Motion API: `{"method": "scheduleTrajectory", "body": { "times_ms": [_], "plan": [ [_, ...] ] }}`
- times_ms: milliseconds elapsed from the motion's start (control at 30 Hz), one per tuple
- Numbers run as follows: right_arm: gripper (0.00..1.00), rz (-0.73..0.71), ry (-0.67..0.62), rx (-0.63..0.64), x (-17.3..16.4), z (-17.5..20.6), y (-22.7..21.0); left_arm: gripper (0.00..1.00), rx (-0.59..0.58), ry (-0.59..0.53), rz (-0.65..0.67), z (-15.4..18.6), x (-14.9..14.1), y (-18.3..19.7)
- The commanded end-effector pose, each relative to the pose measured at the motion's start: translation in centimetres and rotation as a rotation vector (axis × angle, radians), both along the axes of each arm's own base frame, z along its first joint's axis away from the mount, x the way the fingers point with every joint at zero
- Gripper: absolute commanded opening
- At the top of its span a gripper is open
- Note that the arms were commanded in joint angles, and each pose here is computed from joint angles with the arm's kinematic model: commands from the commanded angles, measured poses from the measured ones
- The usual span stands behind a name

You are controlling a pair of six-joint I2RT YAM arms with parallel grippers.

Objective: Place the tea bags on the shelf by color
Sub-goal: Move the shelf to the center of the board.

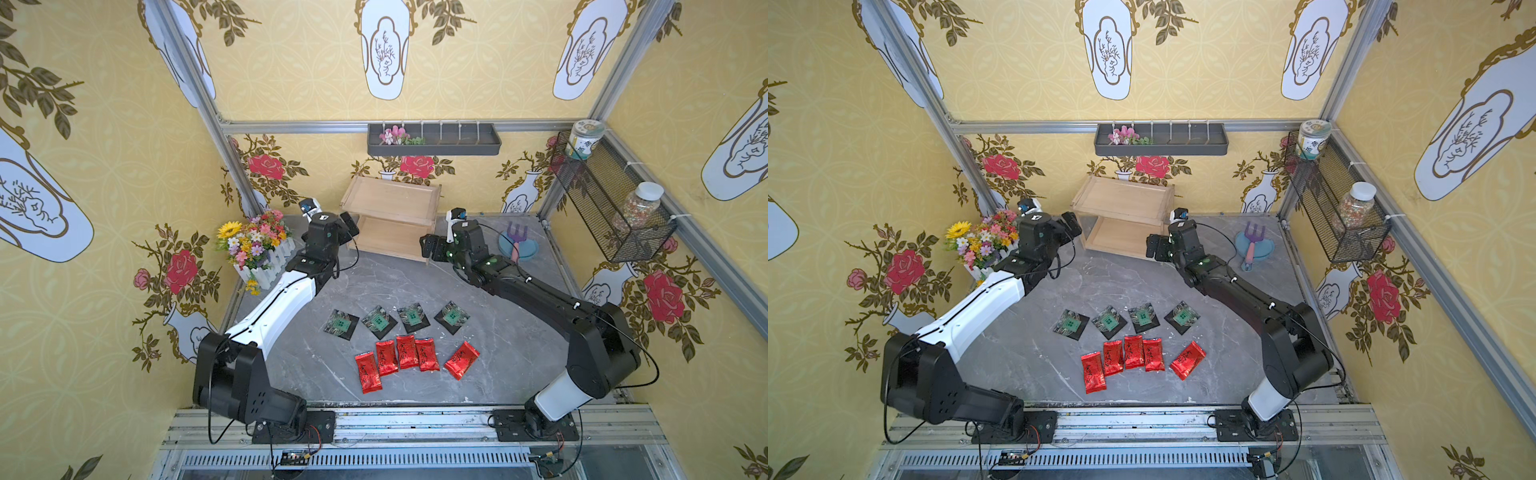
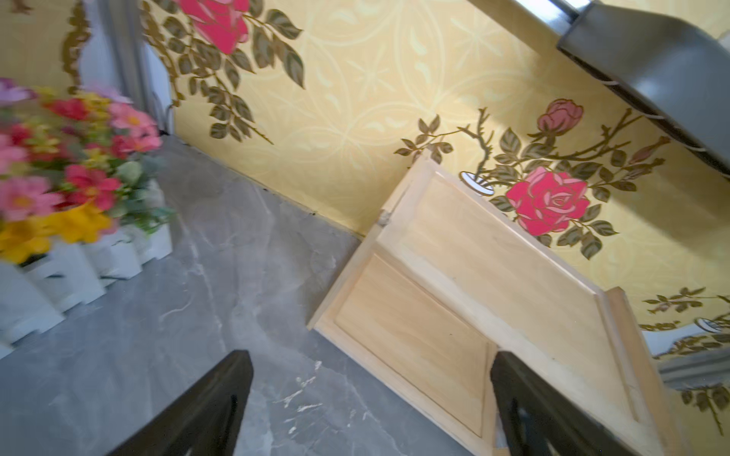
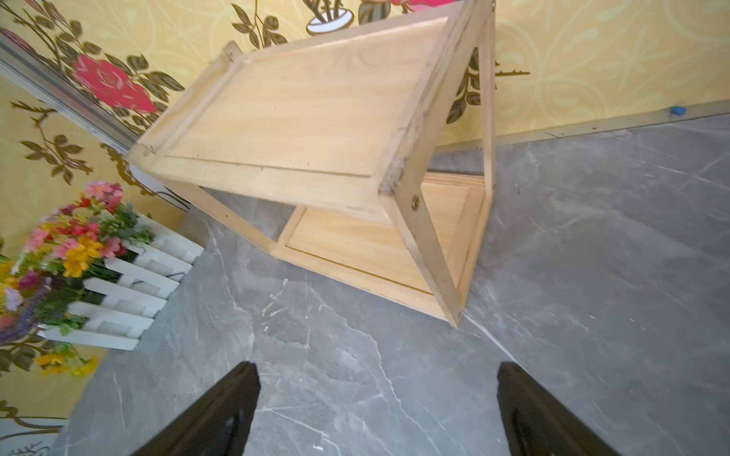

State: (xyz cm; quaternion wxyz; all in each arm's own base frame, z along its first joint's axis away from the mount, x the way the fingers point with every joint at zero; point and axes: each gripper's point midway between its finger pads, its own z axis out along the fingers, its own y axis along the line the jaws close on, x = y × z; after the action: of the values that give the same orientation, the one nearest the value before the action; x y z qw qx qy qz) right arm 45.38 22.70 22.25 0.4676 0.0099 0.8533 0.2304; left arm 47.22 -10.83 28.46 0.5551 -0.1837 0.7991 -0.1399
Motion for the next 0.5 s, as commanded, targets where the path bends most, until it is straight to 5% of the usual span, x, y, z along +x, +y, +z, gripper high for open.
{"method": "scheduleTrajectory", "body": {
  "times_ms": [0,233,467],
  "plan": [
    [0.97,0.084,-0.001,0.13,1.4,1.4,2.2,1.0,0.012,0.061,-0.155,-0.6,1.3,-3.0],
    [0.98,0.048,-0.004,0.209,5.8,1.8,0.4,1.0,-0.059,0.064,-0.157,0.8,7.1,-2.1],
    [0.99,0.013,-0.051,0.205,8.3,1.9,0.1,1.0,-0.143,0.163,-0.175,-2.0,13.2,1.1]
  ]
}}
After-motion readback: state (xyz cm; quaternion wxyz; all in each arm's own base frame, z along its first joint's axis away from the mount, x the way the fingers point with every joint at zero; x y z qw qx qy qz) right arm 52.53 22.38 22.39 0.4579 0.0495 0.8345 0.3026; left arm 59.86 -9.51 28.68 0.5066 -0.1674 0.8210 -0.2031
